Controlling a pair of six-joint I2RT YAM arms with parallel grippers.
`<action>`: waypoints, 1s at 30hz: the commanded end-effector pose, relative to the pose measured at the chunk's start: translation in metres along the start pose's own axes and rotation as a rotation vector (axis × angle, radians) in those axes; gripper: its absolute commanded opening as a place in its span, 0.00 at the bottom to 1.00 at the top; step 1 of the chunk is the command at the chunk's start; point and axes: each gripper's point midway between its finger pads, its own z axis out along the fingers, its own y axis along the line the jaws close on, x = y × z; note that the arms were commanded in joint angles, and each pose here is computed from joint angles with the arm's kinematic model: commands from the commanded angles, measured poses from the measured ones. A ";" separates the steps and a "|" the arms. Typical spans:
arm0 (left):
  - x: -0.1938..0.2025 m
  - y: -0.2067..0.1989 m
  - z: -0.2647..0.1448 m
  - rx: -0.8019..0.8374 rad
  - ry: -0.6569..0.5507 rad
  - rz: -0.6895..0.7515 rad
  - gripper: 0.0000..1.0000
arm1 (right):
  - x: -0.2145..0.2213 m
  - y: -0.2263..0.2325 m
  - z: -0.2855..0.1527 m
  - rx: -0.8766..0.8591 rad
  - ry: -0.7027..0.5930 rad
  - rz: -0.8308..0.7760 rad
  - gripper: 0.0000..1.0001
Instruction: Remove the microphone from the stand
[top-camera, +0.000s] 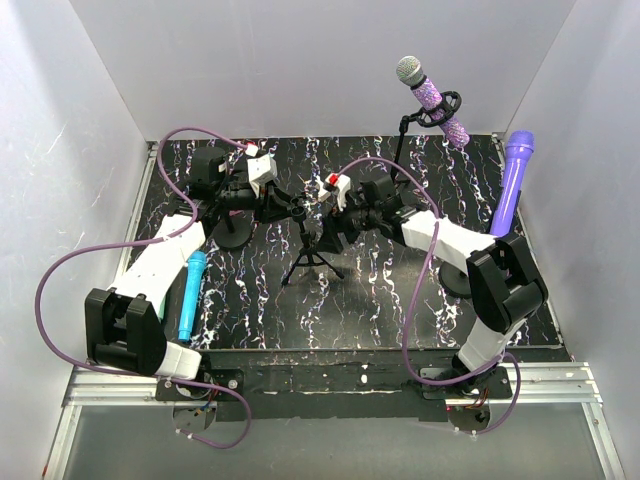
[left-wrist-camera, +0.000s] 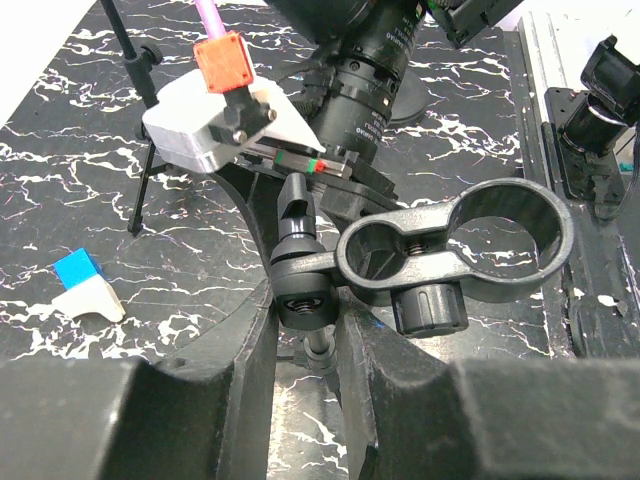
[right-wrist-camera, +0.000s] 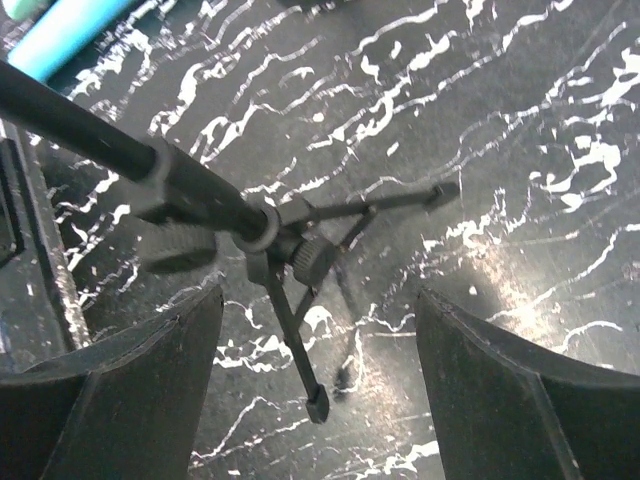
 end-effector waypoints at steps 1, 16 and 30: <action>-0.020 -0.001 -0.003 -0.008 -0.021 0.065 0.00 | 0.014 -0.011 -0.003 0.047 0.032 -0.052 0.83; -0.031 0.060 -0.003 -0.271 0.020 0.217 0.00 | -0.055 0.021 -0.055 0.018 -0.097 -0.139 0.82; -0.034 0.171 0.000 -0.581 0.065 0.271 0.00 | -0.051 0.028 -0.080 0.057 -0.132 -0.139 0.82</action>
